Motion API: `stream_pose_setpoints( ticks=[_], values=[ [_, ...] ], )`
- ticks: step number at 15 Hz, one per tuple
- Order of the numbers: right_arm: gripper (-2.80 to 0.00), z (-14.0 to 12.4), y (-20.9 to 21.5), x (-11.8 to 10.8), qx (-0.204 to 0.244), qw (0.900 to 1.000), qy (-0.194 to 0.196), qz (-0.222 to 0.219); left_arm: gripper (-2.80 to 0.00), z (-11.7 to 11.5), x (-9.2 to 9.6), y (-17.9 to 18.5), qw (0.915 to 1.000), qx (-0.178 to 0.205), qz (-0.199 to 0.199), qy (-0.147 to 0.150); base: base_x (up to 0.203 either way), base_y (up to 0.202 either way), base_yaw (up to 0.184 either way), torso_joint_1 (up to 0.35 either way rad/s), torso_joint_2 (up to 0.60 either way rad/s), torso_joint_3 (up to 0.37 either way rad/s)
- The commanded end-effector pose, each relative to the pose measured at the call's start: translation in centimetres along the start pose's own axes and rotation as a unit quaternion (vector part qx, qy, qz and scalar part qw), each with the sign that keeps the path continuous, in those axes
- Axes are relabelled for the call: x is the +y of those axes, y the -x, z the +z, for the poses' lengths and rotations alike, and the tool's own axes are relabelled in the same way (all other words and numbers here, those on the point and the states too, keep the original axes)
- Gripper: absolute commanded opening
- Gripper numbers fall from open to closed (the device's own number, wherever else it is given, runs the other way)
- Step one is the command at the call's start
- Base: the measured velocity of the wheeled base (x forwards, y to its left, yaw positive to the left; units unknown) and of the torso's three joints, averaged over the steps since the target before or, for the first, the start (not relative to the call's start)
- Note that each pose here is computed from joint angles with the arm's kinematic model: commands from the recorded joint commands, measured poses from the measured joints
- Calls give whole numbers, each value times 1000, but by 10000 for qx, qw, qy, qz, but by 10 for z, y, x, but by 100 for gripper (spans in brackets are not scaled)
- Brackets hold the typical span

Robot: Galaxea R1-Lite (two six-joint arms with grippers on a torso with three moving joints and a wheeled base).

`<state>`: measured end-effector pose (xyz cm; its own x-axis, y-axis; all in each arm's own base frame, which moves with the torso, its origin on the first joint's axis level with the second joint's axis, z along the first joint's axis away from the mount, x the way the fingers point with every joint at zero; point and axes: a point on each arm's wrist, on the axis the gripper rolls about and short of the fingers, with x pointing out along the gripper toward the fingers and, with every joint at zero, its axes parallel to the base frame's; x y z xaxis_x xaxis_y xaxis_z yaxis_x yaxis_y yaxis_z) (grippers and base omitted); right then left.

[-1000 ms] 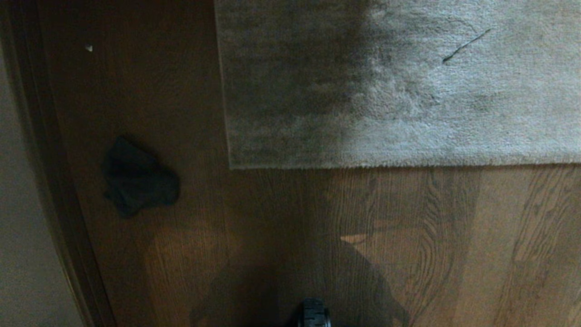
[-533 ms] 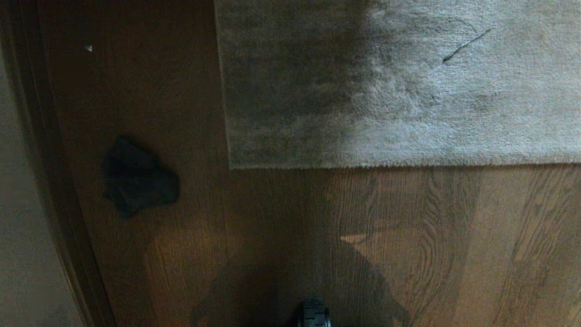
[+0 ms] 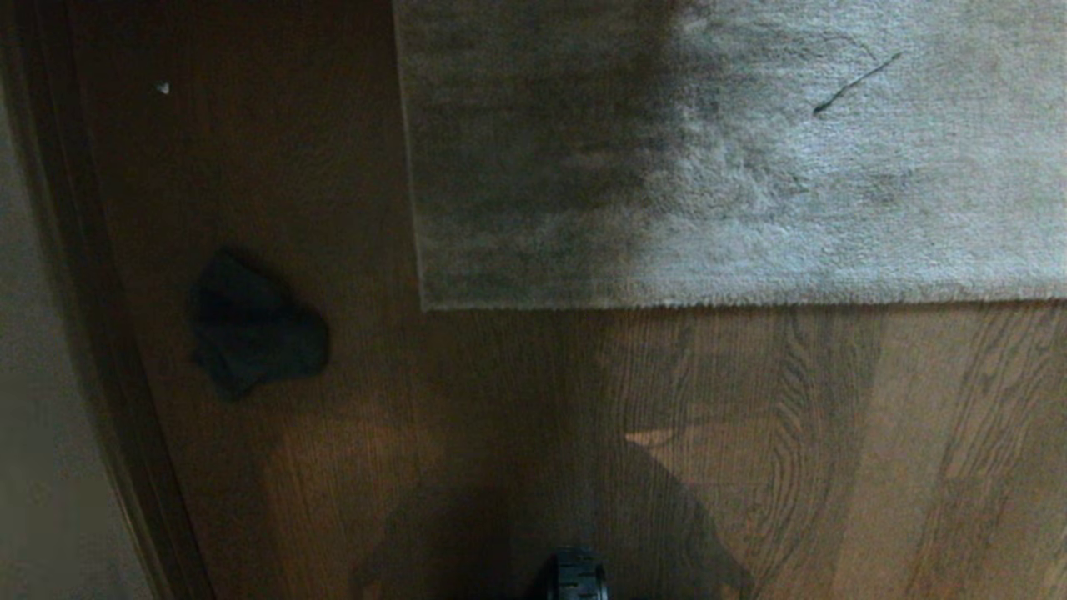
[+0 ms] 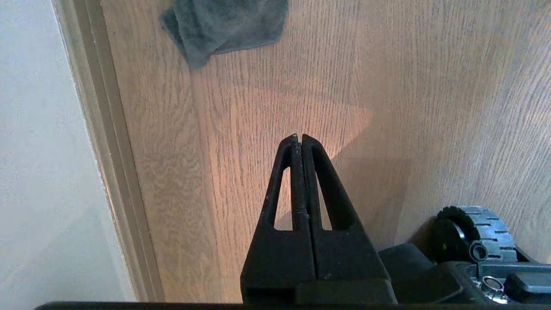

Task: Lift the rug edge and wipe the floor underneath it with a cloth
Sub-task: Pick up the rag

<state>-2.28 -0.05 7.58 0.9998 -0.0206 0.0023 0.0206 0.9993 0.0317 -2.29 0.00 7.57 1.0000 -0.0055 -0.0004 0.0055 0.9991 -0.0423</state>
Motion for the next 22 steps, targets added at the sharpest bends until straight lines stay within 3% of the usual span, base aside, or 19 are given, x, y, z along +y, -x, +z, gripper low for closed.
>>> stream_pose_setpoints(
  ticks=[1,22],
  values=[
    [-280,0,0,0,-4,10000,-3,3,-280,0,0,0,10000,-2,-3,3,0,0,0,0,0,0],
    [-280,0,0,0,1,10000,-3,3,-280,0,0,0,10000,-10,-1,3,0,0,0,0,0,0]
  ],
)
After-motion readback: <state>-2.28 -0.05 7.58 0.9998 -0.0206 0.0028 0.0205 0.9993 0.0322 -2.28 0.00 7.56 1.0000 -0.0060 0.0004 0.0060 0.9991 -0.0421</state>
